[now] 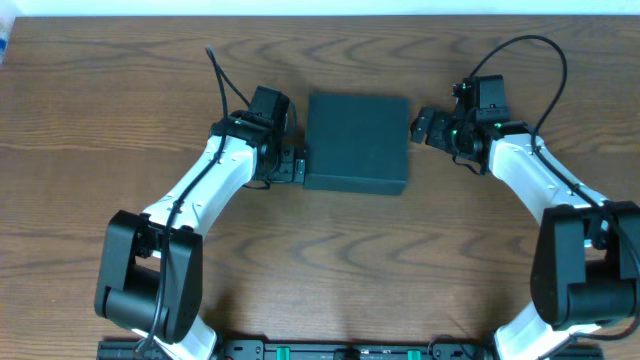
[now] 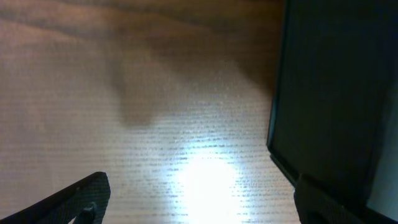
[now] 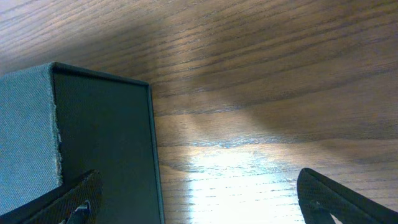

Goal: Pack container

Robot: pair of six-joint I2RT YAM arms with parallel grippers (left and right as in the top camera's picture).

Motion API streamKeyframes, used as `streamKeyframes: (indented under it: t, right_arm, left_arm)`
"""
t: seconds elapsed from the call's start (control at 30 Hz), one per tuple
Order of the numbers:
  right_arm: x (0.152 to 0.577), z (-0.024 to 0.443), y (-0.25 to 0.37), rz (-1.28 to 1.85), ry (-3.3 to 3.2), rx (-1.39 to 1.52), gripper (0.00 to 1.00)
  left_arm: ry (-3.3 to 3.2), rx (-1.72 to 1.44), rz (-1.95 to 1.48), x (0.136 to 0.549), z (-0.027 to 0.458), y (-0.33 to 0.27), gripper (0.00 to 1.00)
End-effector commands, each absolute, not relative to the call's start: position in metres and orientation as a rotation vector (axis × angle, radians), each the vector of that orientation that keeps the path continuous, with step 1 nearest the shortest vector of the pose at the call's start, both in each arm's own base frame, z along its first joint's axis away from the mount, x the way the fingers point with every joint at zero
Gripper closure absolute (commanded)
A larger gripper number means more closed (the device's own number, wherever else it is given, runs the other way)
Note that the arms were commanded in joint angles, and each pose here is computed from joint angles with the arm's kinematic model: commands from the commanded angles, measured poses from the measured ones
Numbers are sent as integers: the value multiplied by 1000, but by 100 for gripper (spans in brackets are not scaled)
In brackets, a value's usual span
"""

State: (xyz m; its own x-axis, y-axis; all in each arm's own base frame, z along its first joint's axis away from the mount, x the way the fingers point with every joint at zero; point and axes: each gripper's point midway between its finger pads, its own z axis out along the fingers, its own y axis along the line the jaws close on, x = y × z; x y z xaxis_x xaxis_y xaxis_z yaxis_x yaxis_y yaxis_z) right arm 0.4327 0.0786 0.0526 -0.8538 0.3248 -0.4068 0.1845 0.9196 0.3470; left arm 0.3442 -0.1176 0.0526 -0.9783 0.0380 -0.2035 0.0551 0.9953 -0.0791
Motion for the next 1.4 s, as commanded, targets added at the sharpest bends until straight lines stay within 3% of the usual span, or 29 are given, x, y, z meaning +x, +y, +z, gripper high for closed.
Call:
streamKeyframes:
  t: [0.0, 0.57, 1.03, 1.37]
  right_arm:
    - [436, 55, 83, 418, 2602, 371, 1]
    - [439, 57, 84, 421, 2588, 368, 1]
    - [431, 53, 85, 431, 2625, 372, 1]
    - [417, 51, 126, 497, 2673, 254, 1]
  left_arm:
    - [2963, 16, -155, 340, 49, -121, 4]
    - [2972, 55, -213, 332, 49, -145, 5]
    - [2952, 17, -94, 337, 48, -129, 4]
    - [2970, 3, -74, 333, 47, -124, 5]
